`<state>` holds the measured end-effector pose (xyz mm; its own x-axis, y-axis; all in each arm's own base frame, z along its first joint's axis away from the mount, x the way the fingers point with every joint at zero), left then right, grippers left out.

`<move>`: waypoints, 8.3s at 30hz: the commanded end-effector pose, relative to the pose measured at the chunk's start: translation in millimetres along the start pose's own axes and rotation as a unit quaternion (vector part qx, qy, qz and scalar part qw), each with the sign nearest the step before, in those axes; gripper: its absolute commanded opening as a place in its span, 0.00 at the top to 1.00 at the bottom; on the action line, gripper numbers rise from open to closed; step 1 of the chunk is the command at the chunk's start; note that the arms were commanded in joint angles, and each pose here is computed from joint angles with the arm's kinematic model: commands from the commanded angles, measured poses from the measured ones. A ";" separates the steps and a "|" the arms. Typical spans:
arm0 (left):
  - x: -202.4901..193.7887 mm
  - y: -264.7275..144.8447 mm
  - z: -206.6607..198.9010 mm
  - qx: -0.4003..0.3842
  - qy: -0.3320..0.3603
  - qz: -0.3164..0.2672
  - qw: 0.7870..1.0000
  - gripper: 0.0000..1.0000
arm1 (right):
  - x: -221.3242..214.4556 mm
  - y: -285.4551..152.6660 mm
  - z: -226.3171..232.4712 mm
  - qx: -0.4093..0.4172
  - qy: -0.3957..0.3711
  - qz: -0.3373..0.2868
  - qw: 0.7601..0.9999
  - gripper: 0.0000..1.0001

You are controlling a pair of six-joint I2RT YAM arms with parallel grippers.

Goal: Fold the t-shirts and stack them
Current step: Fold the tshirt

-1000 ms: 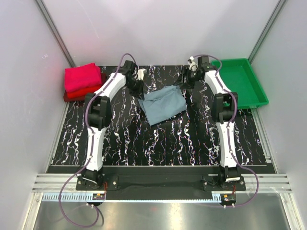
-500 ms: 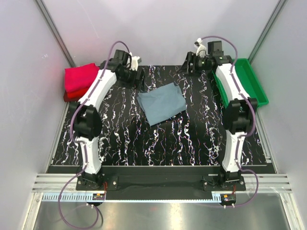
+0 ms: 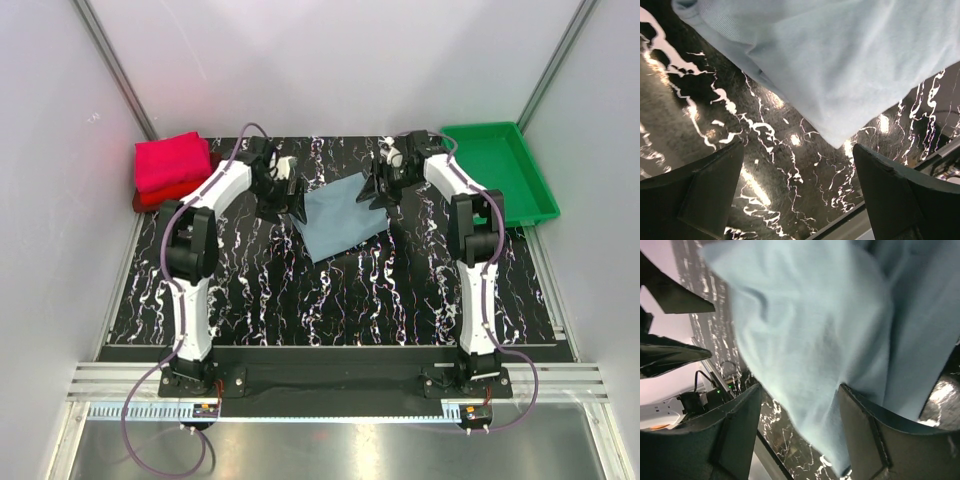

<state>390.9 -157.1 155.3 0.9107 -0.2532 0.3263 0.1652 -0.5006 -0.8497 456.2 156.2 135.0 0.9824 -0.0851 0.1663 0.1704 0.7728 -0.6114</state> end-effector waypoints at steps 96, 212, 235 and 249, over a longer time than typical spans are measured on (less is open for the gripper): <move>73.3 -65.0 71.1 0.144 0.095 -0.107 0.979 1.00 | 18.5 -49.1 10.2 -0.046 -0.033 -0.077 0.995 0.25; -31.7 -147.5 200.7 0.206 -0.109 -0.091 0.968 0.33 | -38.9 151.6 122.5 0.114 -0.361 -0.032 0.925 0.27; -42.8 -143.0 201.6 0.195 -0.128 -0.085 0.969 0.34 | -42.3 169.6 168.7 0.166 -0.458 -0.107 0.867 0.33; -45.5 -148.2 204.2 0.195 -0.135 -0.093 0.967 0.34 | -42.2 174.4 160.4 0.154 -0.455 -0.098 0.871 0.33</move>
<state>401.7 97.8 156.0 0.9421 0.0595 0.3301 0.3354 -0.1496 -0.9301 427.1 394.1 125.5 0.5027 0.2129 0.8378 0.1365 0.9375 -0.3201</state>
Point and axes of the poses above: each gripper's point midway between its finger pads, its own y axis out along the fingers, its own z axis along the line the jaws close on, x = y × z, the point moved 8 cm from there along -y, back along the fingers, and after that the axes turned 8 degrees about y, right-handed, at the moved point
